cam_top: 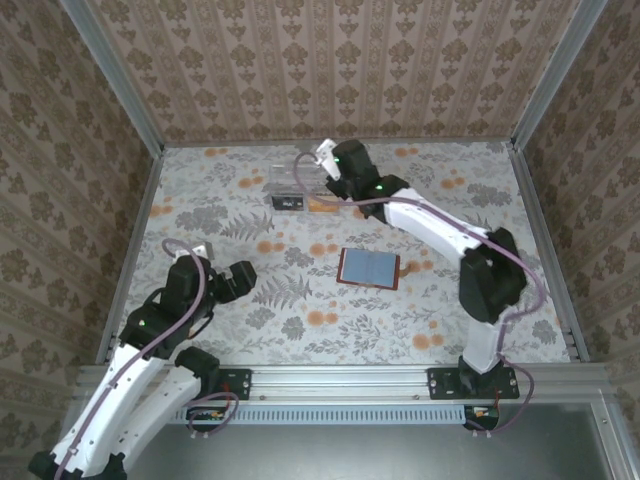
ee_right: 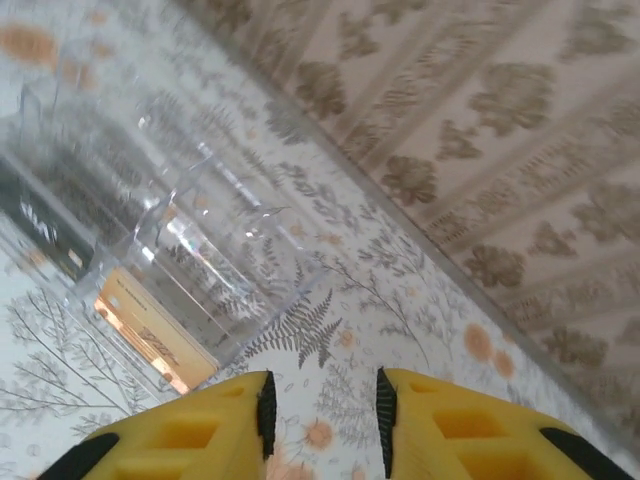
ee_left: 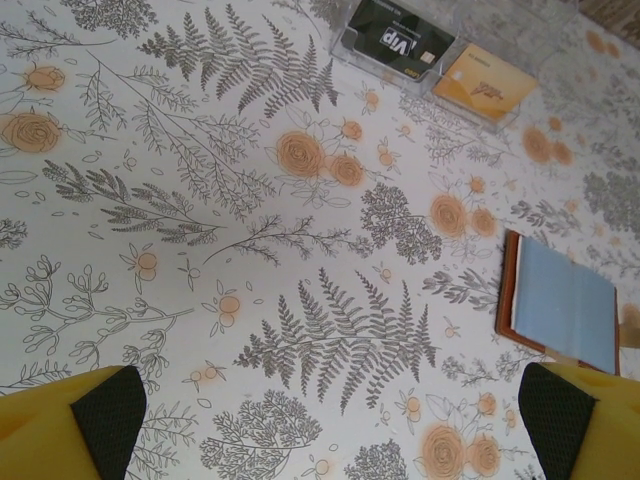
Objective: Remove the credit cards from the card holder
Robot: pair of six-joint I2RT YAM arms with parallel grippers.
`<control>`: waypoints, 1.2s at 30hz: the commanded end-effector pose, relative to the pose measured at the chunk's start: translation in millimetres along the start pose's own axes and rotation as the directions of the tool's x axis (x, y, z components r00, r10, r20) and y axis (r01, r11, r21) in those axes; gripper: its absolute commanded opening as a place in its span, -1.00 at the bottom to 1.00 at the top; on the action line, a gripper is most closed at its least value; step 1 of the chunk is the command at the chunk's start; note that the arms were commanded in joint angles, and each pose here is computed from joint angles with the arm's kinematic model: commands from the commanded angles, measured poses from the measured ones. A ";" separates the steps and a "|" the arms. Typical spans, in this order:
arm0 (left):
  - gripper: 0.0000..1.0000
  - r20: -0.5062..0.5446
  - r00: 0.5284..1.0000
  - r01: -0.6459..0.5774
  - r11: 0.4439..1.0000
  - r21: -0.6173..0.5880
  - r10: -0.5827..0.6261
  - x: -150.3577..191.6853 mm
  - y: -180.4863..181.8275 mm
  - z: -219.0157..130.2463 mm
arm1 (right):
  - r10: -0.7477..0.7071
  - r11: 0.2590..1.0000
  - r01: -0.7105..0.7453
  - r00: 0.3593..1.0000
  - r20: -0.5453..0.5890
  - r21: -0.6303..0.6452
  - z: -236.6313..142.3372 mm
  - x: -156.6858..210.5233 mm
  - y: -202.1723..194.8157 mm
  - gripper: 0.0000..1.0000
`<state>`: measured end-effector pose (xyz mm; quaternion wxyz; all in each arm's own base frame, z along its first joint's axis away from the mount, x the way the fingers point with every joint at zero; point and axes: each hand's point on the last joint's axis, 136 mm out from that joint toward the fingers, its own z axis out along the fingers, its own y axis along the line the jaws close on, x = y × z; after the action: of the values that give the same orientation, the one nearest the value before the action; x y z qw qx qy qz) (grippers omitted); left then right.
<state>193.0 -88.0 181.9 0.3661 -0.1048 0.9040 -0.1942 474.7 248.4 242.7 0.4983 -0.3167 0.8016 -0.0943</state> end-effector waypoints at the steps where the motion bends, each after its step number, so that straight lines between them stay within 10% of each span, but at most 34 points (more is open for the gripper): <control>1: 1.00 0.016 0.999 -0.034 0.999 0.018 0.034 -10.6 -8.2 -2.1 | 0.267 0.963 -0.268 0.962 0.062 0.014 -34.5 6.5 -20.1 -0.18; 10: 1.00 -0.018 0.998 -0.054 0.999 -0.004 0.053 -13.7 -13.5 22.1 | 0.634 0.772 -0.635 0.768 0.091 -0.022 -118.0 86.4 -46.1 0.99; 27: 1.00 0.349 0.923 0.056 0.843 -0.535 0.160 -100.9 58.1 31.6 | 0.585 0.636 -0.643 0.762 0.278 0.427 -158.7 229.4 -100.3 1.00; 36: 1.00 0.174 0.899 -0.200 0.731 -0.653 0.402 -128.0 97.5 93.1 | 0.633 0.547 -0.627 0.743 0.217 0.554 -115.8 277.9 -130.4 1.00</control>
<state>325.7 6.7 166.2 0.4675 -0.1405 0.8549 0.1756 332.5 -30.5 149.3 0.5511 0.1474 0.8088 -0.1428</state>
